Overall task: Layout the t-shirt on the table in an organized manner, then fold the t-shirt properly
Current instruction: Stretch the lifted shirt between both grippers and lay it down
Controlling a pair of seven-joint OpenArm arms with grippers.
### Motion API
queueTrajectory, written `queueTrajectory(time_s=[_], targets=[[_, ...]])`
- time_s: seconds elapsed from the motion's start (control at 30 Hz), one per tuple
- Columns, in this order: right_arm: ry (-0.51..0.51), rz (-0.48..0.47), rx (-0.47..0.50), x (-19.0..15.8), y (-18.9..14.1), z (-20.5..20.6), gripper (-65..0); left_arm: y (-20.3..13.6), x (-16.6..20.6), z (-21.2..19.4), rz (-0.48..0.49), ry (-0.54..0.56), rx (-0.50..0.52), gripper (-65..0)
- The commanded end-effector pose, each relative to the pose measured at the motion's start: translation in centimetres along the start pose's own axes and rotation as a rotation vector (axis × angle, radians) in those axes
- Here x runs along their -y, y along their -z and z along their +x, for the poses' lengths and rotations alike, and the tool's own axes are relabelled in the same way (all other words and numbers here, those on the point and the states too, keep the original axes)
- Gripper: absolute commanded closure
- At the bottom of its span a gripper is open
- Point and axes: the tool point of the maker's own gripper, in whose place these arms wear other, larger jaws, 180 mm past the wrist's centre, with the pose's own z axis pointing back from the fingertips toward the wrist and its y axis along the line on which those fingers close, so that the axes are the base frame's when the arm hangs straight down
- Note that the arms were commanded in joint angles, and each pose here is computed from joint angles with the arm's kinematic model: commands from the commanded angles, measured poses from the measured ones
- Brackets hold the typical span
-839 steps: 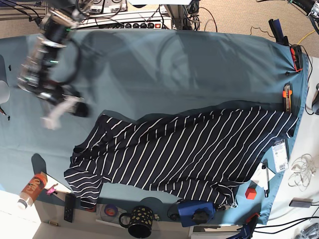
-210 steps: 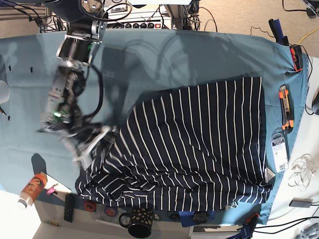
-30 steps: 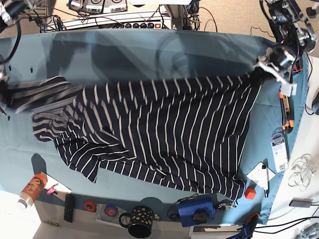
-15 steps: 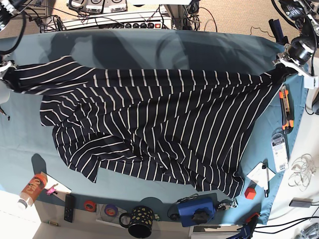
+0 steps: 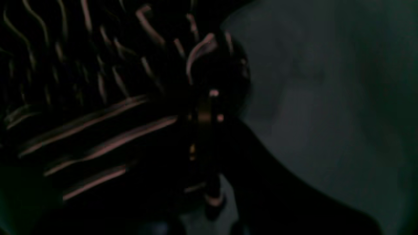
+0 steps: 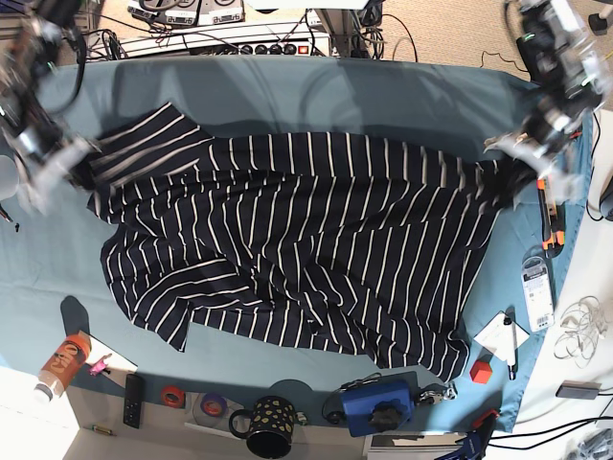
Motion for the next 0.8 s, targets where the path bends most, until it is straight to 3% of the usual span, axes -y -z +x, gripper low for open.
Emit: queueTrajectory(time_s=[0.0, 0.07, 0.23, 0.33, 0.43, 0.53, 0.57, 0.67, 0.77], targets=[[-0.04, -0.028, 0.068, 0.9, -0.1, 2.7, 0.0, 0.2, -0.1, 2.4, 0.019, 0.028, 0.067, 0.0], [-0.06, -0.036, 0.107, 1.2, 1.1, 4.6, 0.0, 1.0, -0.1, 3.6, 0.046, 0.05, 0.082, 0.0], [0.031, -0.056, 0.18, 3.1, 3.0, 8.7, 0.0, 1.8, 0.3, 6.1, 0.046, 0.077, 0.131, 0.0], [0.072, -0.045, 0.161, 3.8, 3.7, 9.1, 0.0, 1.9, 0.2, 6.2, 0.051, 0.083, 0.132, 0.0], [0.049, -0.014, 0.083, 3.3, 4.0, 7.9, -0.8, 1.8, 0.1, 5.9, 0.051, 0.085, 0.121, -0.1], [0.073, 0.031, 0.023, 2.5, 4.1, 6.8, -19.0, 1.8, 0.1, 5.8, 0.051, 0.083, 0.115, -17.8], [0.079, 0.047, 0.004, 2.2, 4.0, 6.5, -22.3, 1.8, 0.1, 5.8, 0.052, 0.083, 0.114, -20.9], [0.099, 0.086, -0.006, 2.0, 3.4, 6.6, -22.8, 1.8, 0.1, 5.6, 0.054, 0.08, 0.106, -21.3], [0.147, 0.137, 0.093, 2.4, 1.7, 8.6, -22.8, 1.8, 0.1, 5.4, 0.046, 0.077, 0.082, -21.3]])
